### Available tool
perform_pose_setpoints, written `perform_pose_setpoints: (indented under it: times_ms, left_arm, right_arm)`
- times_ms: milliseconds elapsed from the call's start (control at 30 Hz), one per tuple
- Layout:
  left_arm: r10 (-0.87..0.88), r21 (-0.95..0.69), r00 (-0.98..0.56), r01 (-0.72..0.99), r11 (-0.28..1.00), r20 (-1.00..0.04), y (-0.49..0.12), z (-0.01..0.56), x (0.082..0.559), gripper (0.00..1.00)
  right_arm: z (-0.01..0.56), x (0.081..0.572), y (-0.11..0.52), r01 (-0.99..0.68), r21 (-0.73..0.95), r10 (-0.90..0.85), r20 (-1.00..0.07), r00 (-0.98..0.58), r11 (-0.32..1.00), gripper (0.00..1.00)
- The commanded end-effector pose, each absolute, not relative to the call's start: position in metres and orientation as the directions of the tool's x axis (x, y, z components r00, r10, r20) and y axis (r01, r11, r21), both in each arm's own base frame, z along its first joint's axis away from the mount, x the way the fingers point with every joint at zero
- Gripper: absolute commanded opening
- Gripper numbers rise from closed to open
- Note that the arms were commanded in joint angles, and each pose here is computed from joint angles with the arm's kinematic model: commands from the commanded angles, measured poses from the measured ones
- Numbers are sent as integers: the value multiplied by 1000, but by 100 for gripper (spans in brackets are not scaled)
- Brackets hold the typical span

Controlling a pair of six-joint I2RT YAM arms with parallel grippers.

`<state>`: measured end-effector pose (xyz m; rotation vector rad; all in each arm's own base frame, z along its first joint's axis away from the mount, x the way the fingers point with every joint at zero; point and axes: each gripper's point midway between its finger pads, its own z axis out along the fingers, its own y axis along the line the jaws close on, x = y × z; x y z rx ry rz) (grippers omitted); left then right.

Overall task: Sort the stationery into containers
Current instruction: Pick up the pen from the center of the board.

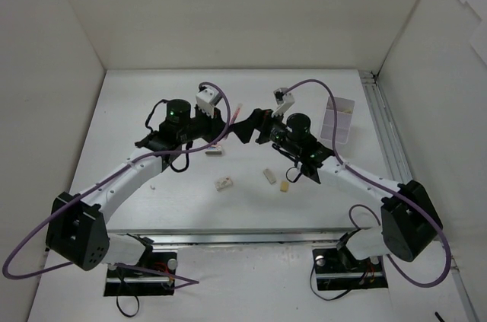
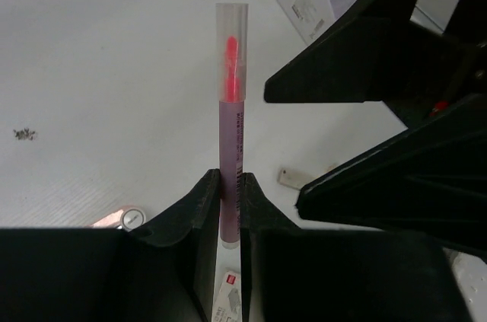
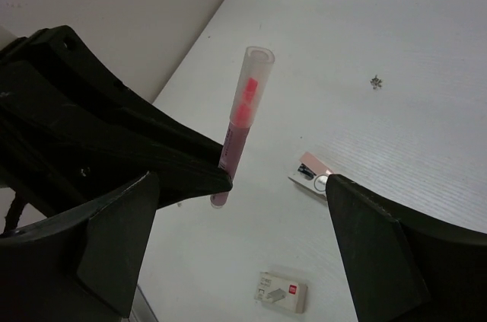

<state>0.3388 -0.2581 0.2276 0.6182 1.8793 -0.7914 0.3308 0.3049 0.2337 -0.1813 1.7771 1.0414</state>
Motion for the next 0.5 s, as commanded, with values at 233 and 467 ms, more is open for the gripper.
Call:
perform_pose_setpoints:
  times_ms: [233, 467]
  left_arm:
    - [-10, -209, -259, 756, 620, -966, -276, 289, 338, 0]
    - [-8, -205, -257, 750, 629, -967, -273, 288, 333, 0]
  right_arm:
    - [272, 343, 320, -574, 520, 414, -853, -317, 633, 81]
    - [283, 349, 302, -518, 524, 461, -849, -258, 676, 74]
